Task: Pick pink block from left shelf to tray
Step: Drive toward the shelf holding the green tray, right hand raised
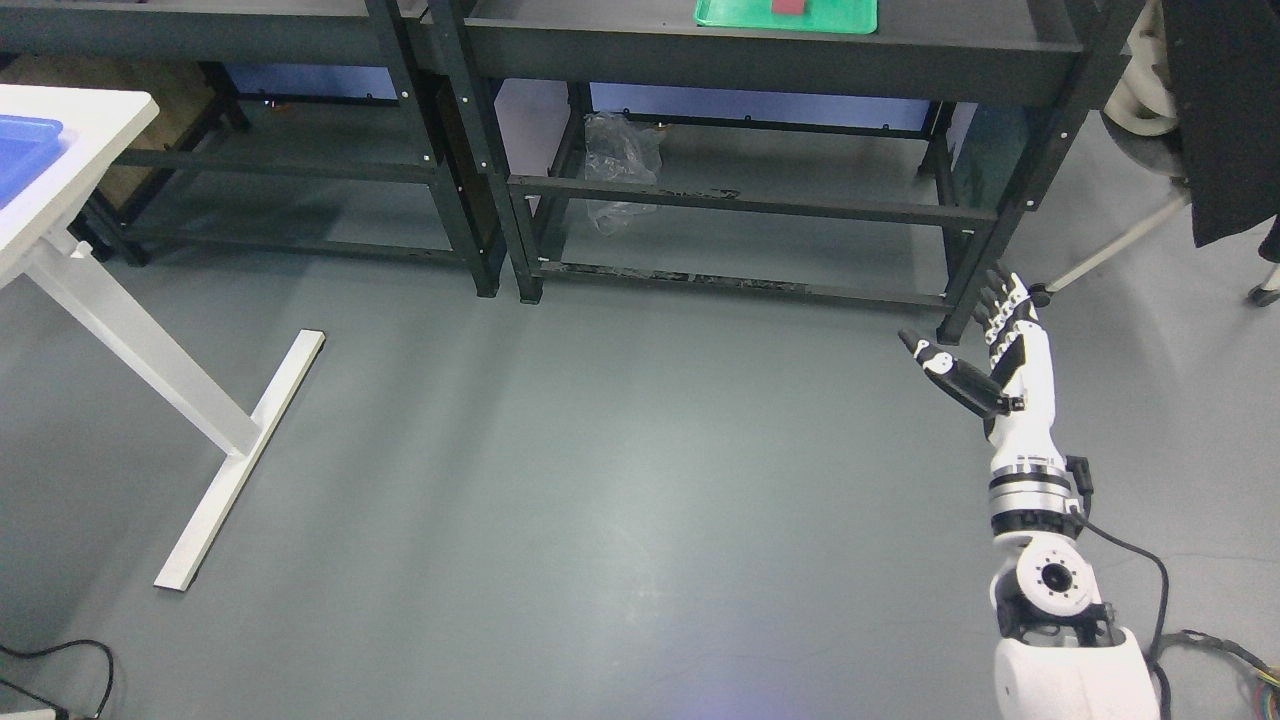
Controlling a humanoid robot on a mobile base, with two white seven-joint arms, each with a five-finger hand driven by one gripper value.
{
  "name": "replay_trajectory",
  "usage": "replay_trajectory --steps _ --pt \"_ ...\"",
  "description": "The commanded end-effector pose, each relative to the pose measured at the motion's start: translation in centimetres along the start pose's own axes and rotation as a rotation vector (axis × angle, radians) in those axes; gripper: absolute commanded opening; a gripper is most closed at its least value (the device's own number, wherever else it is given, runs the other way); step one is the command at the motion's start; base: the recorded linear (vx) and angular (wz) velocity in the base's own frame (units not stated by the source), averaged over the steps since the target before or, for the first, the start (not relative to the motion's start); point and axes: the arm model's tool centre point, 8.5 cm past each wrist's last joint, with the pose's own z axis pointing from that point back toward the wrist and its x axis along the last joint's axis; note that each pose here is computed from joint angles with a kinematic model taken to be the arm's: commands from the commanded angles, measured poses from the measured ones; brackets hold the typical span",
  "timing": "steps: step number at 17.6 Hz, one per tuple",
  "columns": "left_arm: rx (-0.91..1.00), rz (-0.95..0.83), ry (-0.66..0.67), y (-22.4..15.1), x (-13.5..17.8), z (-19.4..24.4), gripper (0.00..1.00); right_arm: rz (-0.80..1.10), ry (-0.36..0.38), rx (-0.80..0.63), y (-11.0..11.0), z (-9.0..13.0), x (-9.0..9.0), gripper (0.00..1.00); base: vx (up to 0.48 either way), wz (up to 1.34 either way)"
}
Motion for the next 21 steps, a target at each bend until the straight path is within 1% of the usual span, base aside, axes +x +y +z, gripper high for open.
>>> replay_trajectory --steps 1,12,14,15,19,21 --pt "0.015 -0.002 0.004 1.0 -0.7 0.2 1.0 -0.017 -0.006 0.007 -0.3 0.0 0.2 0.99 0.0 0.0" --pt "0.015 -0.002 0.004 1.0 -0.7 0.2 1.0 -0.023 -0.027 0.007 -0.2 0.0 0.6 0.99 0.0 0.0" --pt "0.015 -0.002 0.004 1.0 -0.7 0.2 1.0 0.007 -0.066 -0.005 -0.8 0.0 1.0 0.99 0.0 0.0" --pt "0.015 -0.002 0.004 1.0 -0.7 0.2 1.0 0.038 -0.074 -0.013 -1.2 -0.1 1.1 0.99 0.012 0.0" --pt "0.015 -0.002 0.004 1.0 -0.7 0.2 1.0 0.072 -0.055 -0.004 -1.0 -0.1 0.9 0.99 0.032 0.0" --pt "0.015 -0.002 0.002 1.0 -0.6 0.2 1.0 0.141 -0.066 -0.003 -1.2 -0.1 1.0 0.99 0.076 0.0"
